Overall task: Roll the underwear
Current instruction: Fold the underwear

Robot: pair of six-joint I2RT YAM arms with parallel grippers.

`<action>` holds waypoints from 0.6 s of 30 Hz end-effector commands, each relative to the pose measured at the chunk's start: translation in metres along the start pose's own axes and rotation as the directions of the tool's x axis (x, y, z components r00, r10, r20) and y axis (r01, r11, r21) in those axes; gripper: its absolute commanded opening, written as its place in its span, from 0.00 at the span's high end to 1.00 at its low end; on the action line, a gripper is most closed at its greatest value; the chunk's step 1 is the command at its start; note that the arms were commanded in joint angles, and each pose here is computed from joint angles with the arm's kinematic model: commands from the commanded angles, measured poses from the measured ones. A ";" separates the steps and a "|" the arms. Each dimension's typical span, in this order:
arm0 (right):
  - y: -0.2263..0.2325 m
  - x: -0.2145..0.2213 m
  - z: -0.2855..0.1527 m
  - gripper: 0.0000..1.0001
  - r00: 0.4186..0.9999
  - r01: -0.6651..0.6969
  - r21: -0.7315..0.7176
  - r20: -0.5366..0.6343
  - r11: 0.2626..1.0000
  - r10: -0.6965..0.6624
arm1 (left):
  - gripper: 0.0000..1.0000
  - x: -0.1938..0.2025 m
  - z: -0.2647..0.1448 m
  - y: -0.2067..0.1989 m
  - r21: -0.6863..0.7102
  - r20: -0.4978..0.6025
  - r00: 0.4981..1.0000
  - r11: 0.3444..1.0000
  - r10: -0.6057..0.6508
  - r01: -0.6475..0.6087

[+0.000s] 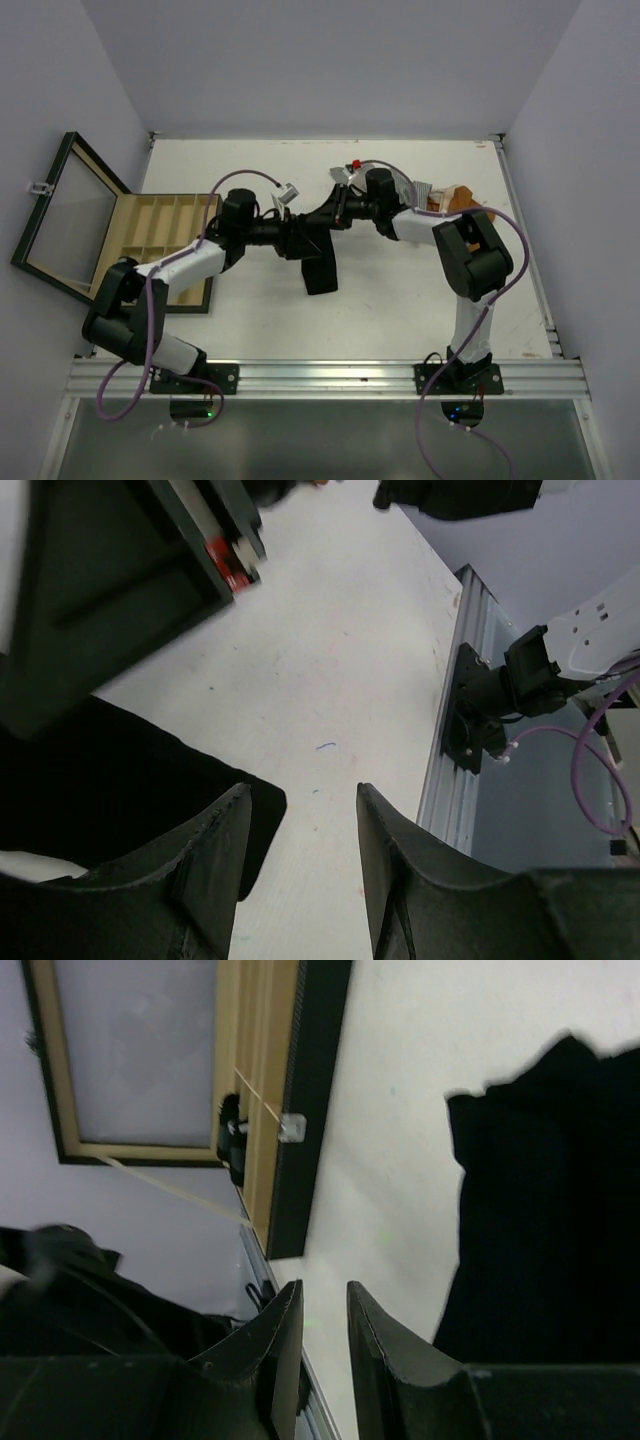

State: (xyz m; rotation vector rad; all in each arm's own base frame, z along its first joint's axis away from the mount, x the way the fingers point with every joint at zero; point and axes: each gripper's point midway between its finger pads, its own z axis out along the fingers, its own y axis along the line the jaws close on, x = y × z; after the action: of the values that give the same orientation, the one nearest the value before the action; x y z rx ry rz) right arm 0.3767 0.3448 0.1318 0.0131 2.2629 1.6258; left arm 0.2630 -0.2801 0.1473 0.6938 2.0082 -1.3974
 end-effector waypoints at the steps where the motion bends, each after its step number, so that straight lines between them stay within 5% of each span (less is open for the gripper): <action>1: -0.031 0.043 -0.014 0.72 0.994 0.007 0.073 -0.113 0.997 0.001 | 0.50 -0.026 -0.019 0.006 -0.056 0.016 0.994 0.993 0.105 -0.103; 13: -0.103 0.099 -0.031 0.82 0.995 -0.068 0.172 -0.066 0.983 0.080 | 0.53 -0.035 -0.057 0.043 -0.242 -0.080 0.956 0.925 0.284 -0.295; 18: -0.067 0.101 -0.030 0.80 0.991 -0.124 0.103 -0.040 0.987 0.128 | 0.55 -0.016 -0.069 0.050 -0.245 -0.204 0.853 0.818 0.481 -0.520</action>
State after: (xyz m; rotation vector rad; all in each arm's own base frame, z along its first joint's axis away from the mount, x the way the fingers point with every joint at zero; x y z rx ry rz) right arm 0.2806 0.3046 0.0214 0.1488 2.5249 1.5414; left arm 0.3018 -0.2138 0.1470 0.8989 1.9870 -0.9241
